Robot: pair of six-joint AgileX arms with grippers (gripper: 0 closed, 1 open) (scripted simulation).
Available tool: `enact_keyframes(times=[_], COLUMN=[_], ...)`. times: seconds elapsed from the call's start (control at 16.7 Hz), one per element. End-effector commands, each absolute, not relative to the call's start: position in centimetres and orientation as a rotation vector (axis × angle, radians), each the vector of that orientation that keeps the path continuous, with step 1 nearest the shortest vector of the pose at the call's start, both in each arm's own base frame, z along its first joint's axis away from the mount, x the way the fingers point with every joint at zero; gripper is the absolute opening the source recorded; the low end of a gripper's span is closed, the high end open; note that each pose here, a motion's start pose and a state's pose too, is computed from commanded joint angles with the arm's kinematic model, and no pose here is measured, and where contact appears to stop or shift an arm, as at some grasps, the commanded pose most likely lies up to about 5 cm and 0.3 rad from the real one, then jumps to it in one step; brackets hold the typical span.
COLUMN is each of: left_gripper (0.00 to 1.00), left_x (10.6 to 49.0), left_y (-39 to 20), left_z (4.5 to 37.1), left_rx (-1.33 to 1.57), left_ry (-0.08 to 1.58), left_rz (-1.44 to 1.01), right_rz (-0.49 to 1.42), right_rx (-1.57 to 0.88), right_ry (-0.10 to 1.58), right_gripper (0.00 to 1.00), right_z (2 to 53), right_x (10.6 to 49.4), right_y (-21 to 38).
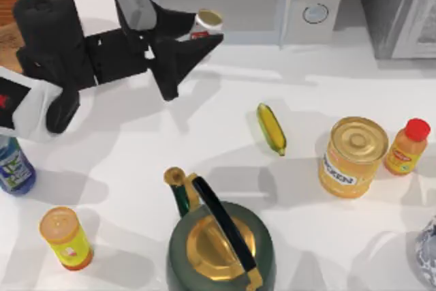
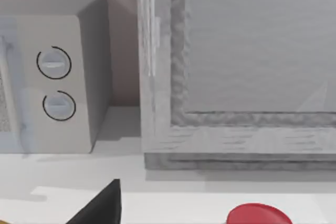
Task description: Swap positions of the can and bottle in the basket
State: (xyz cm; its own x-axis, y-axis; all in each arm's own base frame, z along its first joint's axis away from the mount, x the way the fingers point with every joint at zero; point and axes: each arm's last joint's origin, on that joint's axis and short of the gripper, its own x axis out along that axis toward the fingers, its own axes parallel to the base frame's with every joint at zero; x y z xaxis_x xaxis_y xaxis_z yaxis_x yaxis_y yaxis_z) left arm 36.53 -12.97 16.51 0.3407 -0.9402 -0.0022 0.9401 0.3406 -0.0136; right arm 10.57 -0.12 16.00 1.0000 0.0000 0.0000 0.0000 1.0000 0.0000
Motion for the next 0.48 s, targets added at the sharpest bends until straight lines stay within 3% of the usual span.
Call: enact_keyframes(times=[0.3, 0.48], left_gripper=[0.0, 0.0], left_x=[39.6, 39.9], left_y=[-16.8, -18.0], left_z=[6.5, 2.9], left_rx=[-0.013, -0.005], left_ry=[0.024, 0.01], left_rz=[-1.477, -1.564], right_rz=[0.0, 0.0], right_rx=[0.0, 0.0], right_ry=[0.0, 0.0], right_gripper=[1.0, 1.0], right_z=[16.0, 16.0], right_x=[10.6, 10.6], right_y=[-0.1, -0.1])
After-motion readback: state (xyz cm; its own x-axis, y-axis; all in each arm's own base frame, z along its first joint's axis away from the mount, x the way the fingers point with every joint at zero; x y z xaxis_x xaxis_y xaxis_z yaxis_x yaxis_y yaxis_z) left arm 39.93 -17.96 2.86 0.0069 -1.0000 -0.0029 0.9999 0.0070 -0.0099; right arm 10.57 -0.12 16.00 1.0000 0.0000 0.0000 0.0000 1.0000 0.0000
